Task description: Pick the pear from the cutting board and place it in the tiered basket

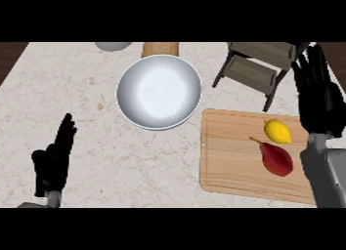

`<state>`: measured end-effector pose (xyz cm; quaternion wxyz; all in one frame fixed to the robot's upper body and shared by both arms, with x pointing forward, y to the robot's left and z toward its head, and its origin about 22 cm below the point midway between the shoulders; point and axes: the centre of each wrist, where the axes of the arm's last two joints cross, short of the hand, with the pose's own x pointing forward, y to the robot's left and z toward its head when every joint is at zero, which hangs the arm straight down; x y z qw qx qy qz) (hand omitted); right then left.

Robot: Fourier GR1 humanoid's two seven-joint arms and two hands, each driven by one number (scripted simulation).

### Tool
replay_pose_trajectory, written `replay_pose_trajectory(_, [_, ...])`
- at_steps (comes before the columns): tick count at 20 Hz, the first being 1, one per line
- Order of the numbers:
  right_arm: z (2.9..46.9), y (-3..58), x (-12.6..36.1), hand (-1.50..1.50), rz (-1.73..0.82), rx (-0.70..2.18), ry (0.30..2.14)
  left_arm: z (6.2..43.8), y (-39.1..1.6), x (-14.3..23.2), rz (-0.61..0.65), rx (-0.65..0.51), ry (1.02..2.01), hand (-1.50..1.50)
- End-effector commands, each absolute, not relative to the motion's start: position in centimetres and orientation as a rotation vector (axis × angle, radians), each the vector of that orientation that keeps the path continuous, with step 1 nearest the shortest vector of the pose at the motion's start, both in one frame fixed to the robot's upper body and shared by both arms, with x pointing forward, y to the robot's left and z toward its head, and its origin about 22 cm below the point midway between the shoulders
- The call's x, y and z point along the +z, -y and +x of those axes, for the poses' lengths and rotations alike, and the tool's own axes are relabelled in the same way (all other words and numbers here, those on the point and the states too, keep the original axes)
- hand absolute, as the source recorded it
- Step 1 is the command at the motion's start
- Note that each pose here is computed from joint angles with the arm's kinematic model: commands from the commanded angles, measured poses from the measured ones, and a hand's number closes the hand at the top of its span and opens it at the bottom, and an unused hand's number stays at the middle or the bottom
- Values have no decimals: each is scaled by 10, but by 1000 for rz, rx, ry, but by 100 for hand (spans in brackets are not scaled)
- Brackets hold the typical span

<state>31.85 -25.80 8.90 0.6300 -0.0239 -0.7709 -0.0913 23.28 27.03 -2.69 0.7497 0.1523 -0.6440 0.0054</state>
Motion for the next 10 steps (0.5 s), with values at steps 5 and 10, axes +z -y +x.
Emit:
replay_pose_trajectory(5, [307,153,134,150,749,520,1853,260,-258,24,301,-341,1694,0])
replay_pose_trajectory(10, [295,213,54,-150,321,507,1654,249,-256,39,308,-474,1764,0])
